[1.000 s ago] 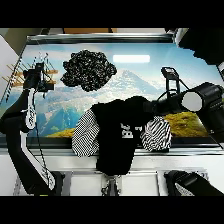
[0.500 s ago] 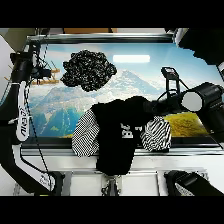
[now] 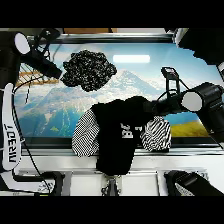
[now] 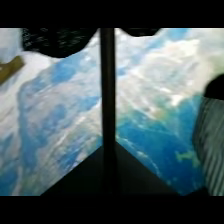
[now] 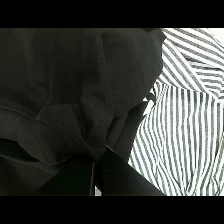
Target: Fold the clothes and pants, and hang the long-sleeved shirts on hangers.
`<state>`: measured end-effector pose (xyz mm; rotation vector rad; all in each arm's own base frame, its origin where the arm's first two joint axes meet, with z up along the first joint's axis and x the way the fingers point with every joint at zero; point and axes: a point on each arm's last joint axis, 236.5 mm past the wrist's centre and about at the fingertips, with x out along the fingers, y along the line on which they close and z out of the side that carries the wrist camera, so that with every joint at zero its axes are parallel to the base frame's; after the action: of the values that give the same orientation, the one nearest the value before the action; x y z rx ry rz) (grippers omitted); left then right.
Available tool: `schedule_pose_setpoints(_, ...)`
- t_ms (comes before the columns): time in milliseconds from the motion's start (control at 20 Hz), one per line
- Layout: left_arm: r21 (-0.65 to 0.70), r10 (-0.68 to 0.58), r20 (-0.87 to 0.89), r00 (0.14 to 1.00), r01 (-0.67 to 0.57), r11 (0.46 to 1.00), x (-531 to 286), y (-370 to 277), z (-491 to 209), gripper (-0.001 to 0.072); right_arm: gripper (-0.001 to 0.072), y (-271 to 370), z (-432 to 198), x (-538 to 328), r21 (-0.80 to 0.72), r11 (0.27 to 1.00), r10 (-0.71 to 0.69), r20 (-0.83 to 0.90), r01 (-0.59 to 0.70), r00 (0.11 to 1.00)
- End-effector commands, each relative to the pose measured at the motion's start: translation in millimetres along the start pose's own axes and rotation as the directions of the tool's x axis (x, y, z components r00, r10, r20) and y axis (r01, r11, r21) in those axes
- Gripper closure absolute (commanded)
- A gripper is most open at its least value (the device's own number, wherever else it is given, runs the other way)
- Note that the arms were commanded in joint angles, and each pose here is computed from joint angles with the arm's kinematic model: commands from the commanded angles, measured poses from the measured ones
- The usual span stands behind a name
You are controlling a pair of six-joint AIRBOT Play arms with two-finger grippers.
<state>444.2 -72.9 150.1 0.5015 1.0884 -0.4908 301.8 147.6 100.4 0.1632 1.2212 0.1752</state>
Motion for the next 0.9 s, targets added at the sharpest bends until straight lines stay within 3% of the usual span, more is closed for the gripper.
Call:
schedule_pose_setpoints(0,0.254,-0.289,-0.085,0.954,0.301,0.919,-36.7,-83.4,-25.0,0.0695,0.0691,0.2,-0.3,0.4,-0.001,1.0,0.0,-0.001,0.0,1.0)
schedule_pose_setpoints(150,0.244,-0.21,-0.098,0.973,0.228,0.942,-33.9,-65.6,-28.6,0.0696,0.0691,0.2,-0.3,0.4,-0.001,1.0,0.0,-0.001,0.0,1.0)
schedule_pose_setpoints(250,0.318,-0.238,-0.094,0.967,0.255,0.913,-38.0,-71.2,-35.9,0.0698,0.0691,0.3,-0.3,0.4,0.0,1.0,0.0,-0.001,0.0,1.0)
schedule_pose_setpoints(450,0.515,-0.444,-0.047,0.895,0.402,0.756,-50.0,-123.2,-67.6,0.0697,0.0691,0.2,-0.3,0.4,-0.001,1.0,0.0,-0.001,0.0,1.0)
schedule_pose_setpoints(550,0.556,-0.478,-0.056,0.876,0.426,0.714,-50.4,-135.3,-96.5,0.0697,0.0691,0.2,-0.3,0.4,-0.001,1.0,0.0,-0.001,0.0,1.0)
schedule_pose_setpoints(850,0.522,-0.526,-0.045,0.849,0.469,0.713,-42.8,-154.3,-166.3,0.0698,0.0691,0.2,-0.3,0.4,-0.001,1.0,0.0,-0.001,0.0,1.0)
